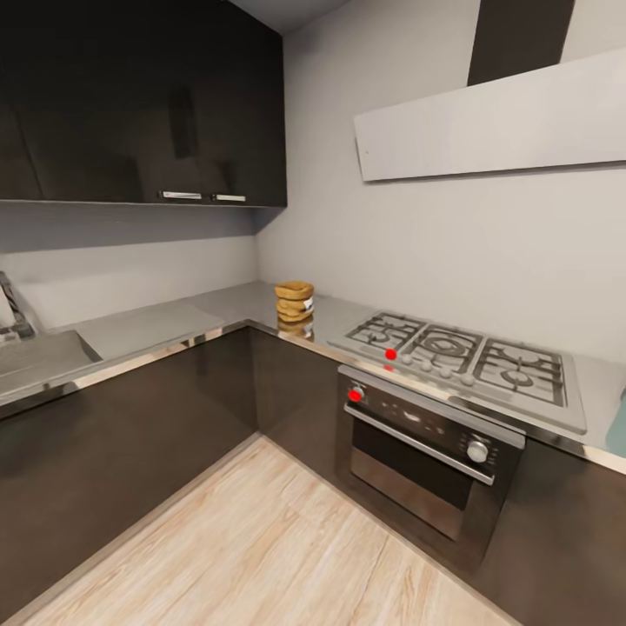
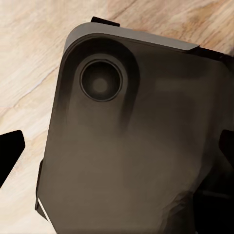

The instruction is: In the kitchen, take the popcorn bag from the countertop, put it into the microwave, and heat it until the popcorn is cooked so the cooked popcorn ends up inside the bag.

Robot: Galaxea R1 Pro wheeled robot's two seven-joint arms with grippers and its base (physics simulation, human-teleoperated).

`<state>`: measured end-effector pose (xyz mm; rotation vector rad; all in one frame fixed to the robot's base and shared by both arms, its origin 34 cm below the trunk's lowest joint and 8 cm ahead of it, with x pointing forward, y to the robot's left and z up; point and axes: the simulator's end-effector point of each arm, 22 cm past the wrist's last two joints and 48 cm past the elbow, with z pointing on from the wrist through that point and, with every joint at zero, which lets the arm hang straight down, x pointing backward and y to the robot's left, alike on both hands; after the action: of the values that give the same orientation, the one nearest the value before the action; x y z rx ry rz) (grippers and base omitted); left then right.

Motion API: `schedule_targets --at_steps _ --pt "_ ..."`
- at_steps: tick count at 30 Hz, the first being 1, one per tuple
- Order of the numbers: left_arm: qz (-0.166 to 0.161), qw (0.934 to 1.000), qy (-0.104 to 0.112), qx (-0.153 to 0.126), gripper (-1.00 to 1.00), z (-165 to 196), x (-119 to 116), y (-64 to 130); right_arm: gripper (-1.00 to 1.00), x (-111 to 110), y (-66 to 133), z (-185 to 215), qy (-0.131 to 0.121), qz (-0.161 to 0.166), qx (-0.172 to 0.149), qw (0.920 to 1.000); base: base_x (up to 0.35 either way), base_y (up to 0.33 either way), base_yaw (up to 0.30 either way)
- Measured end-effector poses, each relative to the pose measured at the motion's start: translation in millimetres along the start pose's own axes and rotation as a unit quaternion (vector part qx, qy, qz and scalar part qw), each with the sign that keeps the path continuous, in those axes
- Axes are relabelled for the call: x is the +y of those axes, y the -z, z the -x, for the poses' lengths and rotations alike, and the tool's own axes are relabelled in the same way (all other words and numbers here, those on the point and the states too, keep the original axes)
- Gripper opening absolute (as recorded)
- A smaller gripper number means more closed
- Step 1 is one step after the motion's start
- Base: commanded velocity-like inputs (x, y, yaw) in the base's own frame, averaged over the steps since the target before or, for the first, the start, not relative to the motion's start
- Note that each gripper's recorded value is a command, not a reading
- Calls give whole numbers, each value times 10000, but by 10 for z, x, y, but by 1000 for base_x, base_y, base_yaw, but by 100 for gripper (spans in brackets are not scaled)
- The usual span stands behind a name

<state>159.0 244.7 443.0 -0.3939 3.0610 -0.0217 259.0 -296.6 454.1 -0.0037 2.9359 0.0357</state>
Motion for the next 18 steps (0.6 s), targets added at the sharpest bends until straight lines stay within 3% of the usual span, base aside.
schedule_targets --at_steps 18 --pt "-1 10000 -7 5 100 -6 -3 0 100 25 -1 -4 -6 16 7 10000 162 128 0"
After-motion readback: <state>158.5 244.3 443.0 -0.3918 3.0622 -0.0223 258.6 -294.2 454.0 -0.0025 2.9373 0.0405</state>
